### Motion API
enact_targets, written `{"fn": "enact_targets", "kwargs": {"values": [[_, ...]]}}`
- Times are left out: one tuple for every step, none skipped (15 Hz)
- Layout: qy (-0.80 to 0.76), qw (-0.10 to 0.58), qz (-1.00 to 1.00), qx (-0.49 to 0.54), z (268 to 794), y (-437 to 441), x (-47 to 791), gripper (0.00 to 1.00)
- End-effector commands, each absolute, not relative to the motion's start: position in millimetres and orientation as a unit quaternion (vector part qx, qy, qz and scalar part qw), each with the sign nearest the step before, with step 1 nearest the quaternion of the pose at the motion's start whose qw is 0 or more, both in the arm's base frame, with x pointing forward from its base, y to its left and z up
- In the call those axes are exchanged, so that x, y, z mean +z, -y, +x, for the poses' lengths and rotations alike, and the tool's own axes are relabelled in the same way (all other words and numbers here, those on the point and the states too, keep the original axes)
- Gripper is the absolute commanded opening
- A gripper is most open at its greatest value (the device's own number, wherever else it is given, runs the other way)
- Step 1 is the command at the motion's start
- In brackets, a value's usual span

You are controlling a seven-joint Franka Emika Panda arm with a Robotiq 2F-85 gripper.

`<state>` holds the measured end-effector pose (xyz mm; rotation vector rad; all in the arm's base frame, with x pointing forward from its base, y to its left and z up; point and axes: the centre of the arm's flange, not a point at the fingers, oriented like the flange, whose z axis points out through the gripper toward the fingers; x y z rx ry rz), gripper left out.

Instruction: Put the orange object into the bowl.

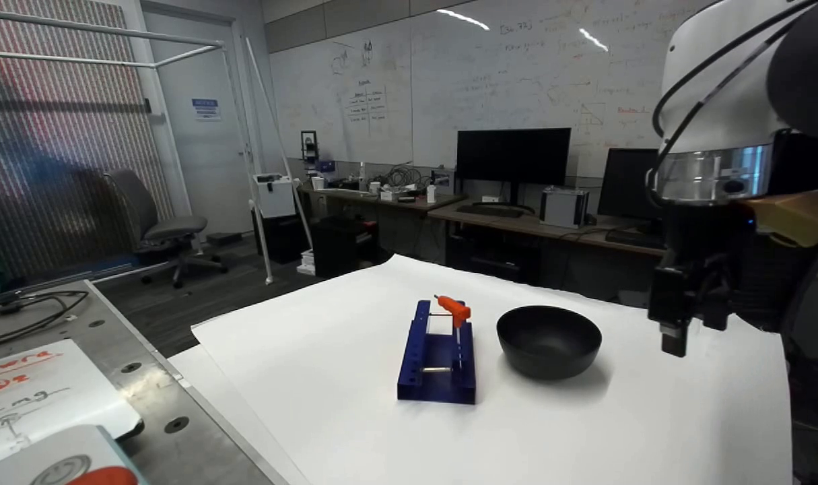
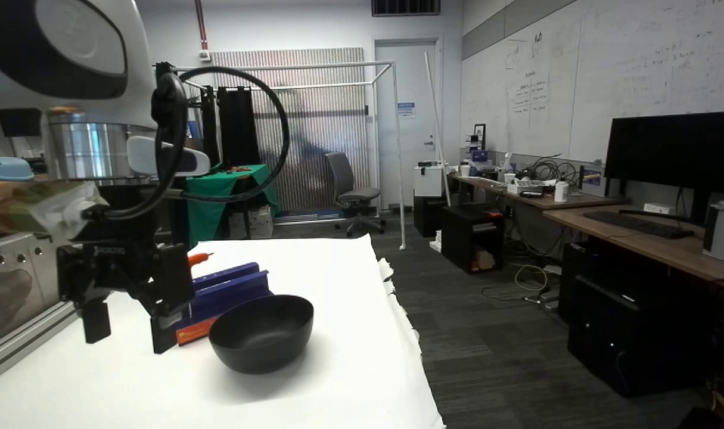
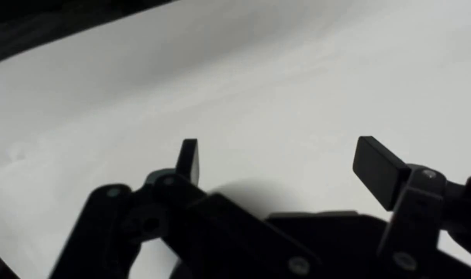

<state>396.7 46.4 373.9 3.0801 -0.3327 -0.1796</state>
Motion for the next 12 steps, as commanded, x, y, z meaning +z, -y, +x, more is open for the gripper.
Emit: {"fn": "enact_targets", "kwargs": {"values": [[0.095,-0.007,0.994,-0.045,460,-91,376,1.00],[0.087,-0.011,0.995,-0.043,471,-102,376,1.00],[0.074,-0.013,0.996,-0.044,485,-119,377,1.00],[0.065,-0.015,0.997,-0.046,496,-131,378,1.00],[0.055,-0.016,0.997,-0.049,508,-147,377,1.00],[0.047,-0.018,0.997,-0.050,517,-158,377,1.00],[0.046,-0.016,0.998,-0.046,530,-171,375,1.00],[0.048,-0.014,0.998,-0.043,540,-181,375,1.00],[0.053,-0.010,0.998,-0.037,549,-187,378,1.00],[0.059,-0.008,0.998,-0.031,559,-193,379,1.00],[0.066,-0.004,0.998,-0.024,571,-197,380,1.00],[0.076,0.000,0.997,-0.017,582,-199,382,1.00]]}}
